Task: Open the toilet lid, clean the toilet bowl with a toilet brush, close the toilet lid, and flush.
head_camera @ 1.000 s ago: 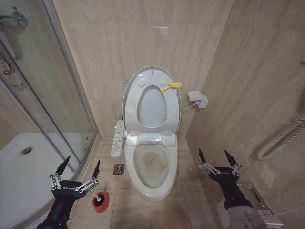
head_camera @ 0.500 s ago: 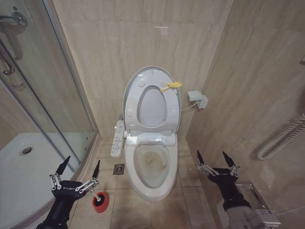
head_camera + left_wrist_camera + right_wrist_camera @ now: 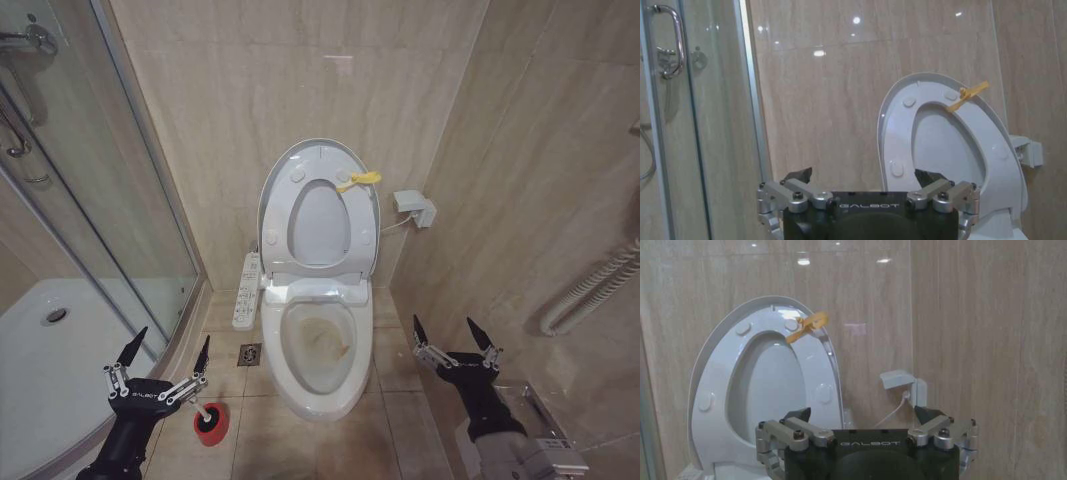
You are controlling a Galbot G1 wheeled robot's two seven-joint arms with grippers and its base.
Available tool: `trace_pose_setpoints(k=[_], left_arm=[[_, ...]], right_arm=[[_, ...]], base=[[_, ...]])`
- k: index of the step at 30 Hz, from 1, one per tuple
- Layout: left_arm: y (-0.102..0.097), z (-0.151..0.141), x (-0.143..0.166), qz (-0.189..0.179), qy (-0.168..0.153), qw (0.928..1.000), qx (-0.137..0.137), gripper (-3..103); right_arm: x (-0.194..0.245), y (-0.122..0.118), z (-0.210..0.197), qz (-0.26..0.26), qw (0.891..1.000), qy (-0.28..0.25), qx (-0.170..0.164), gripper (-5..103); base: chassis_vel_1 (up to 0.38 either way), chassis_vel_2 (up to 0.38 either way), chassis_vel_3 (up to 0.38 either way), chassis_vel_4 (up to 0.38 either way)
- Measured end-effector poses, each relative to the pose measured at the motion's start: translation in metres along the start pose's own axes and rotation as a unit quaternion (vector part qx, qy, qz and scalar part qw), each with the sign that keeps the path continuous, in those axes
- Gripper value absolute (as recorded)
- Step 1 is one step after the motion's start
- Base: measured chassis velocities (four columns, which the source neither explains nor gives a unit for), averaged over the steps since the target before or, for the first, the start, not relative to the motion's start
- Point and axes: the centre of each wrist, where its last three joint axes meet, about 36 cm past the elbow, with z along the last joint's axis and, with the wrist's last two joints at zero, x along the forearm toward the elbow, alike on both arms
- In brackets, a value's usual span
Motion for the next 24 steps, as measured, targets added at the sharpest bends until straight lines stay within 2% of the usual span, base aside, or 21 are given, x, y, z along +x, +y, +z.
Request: trace_pose_setpoints(k=[24], left_arm=[[0.0, 0.0, 0.0, 0.0, 0.0, 1.0, 0.0, 100]], right_arm=[[-0.0001, -0.0001, 0.0005, 0.0, 1.0, 0.0, 0.0, 100]], base=[[0.0, 0.0, 0.0, 0.0]])
